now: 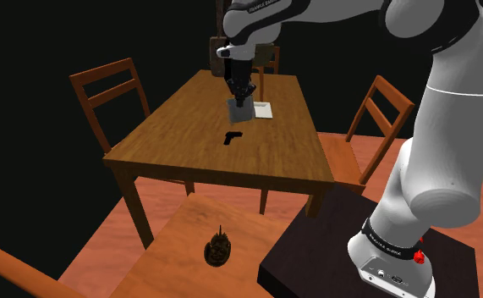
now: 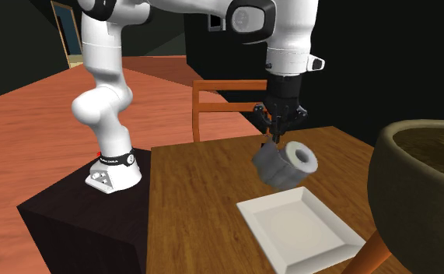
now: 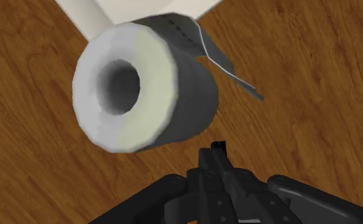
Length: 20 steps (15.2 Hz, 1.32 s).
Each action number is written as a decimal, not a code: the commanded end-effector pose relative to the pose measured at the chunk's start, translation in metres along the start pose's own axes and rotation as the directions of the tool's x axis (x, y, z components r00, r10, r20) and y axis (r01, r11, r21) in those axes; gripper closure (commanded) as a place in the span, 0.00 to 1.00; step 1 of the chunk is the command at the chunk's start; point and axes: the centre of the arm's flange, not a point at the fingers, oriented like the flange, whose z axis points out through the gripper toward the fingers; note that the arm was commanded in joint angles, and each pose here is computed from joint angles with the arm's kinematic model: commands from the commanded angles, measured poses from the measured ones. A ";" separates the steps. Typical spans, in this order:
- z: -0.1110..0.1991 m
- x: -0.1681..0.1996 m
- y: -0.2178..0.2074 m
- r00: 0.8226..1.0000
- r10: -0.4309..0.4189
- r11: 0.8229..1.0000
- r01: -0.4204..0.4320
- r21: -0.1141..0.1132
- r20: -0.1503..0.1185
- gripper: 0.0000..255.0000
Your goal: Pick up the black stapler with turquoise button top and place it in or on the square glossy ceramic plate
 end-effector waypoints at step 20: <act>0.120 0.027 -0.030 0.939 -0.091 0.995 0.095 -0.003 -0.332 0.00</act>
